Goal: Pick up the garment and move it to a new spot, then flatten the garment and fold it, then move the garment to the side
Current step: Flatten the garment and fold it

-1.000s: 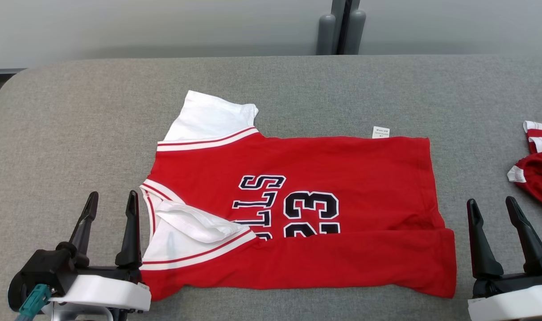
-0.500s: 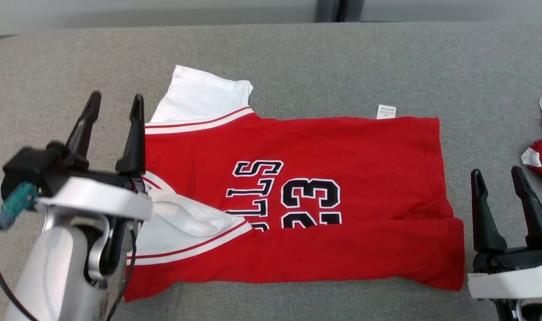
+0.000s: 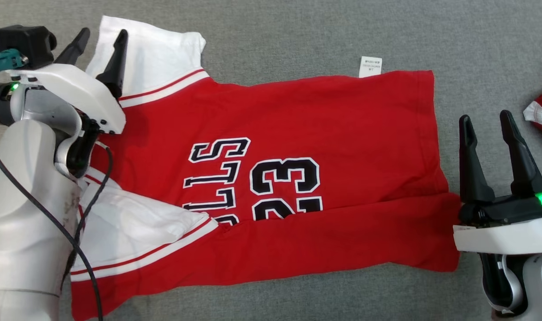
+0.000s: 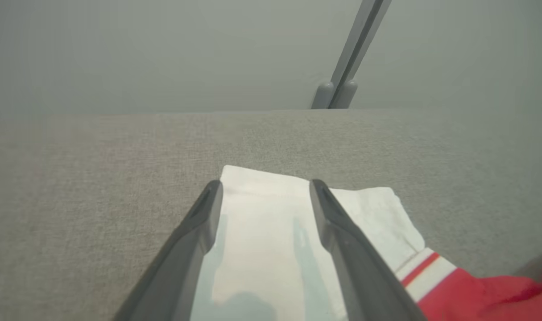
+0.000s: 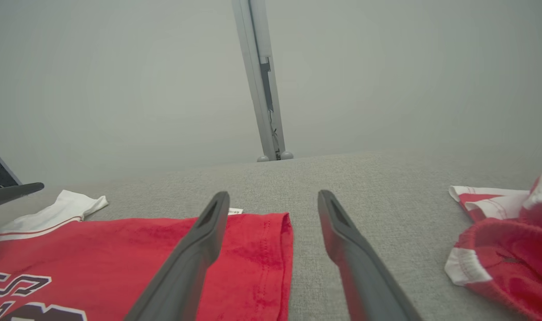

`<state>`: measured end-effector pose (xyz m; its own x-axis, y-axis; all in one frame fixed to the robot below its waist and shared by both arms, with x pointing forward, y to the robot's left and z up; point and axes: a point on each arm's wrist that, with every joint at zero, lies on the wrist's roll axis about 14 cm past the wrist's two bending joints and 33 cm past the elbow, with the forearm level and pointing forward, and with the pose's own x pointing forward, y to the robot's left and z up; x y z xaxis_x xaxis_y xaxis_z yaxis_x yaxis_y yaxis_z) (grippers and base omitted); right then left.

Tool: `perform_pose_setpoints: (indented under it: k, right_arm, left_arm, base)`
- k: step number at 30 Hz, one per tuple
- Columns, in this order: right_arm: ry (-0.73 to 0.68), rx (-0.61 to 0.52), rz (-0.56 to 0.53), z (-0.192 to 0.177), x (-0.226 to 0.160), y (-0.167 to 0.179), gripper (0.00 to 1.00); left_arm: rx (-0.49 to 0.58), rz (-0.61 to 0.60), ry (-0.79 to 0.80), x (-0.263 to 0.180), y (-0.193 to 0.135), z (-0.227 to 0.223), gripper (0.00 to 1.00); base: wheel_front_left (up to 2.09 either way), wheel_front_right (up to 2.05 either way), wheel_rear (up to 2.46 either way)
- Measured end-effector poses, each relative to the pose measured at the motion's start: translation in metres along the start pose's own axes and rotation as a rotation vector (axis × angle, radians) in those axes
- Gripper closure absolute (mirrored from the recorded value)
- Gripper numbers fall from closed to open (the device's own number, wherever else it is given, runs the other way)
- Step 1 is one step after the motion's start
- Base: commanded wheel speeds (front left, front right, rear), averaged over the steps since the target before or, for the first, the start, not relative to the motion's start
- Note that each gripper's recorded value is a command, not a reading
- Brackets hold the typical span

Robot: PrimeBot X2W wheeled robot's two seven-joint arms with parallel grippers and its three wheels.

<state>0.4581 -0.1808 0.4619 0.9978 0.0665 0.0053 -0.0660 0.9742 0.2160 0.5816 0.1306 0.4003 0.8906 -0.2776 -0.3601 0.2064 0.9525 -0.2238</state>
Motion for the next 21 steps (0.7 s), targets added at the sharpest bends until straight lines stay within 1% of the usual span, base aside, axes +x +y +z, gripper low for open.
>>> perform_pose_setpoints:
  k: [6,11,12,13,18,21]
  right_arm:
    - [0.027,-0.014,-0.038,-0.013,0.004,-0.020,0.00]
    - [0.024,-0.018,-0.049,-0.014,0.015,-0.030,0.00]
    - [0.022,-0.018,-0.043,-0.013,0.019,-0.030,0.00]
    - [0.026,-0.021,-0.034,-0.014,0.024,-0.030,0.00]
    - [0.076,-0.014,0.015,-0.026,0.051,-0.025,0.00]
    - [0.149,-0.009,0.052,-0.045,0.063,-0.018,0.00]
  left_arm:
    - [-0.019,0.046,0.130,0.025,0.021,-0.040,0.00]
    - [-0.025,0.051,0.147,0.035,0.022,-0.043,0.00]
    - [-0.022,0.052,0.148,0.036,0.022,-0.044,0.40]
    - [-0.019,0.051,0.147,0.037,0.022,-0.043,1.00]
    - [0.001,0.037,0.122,0.040,0.016,-0.038,1.00]
    - [0.014,0.030,0.100,0.040,0.013,-0.035,1.00]
  base:
    - [0.00,0.00,0.00]
    - [0.00,0.00,0.00]
    - [0.00,0.00,0.00]
    - [0.00,0.00,0.00]
    - [0.00,0.00,0.00]
    - [0.00,0.00,0.00]
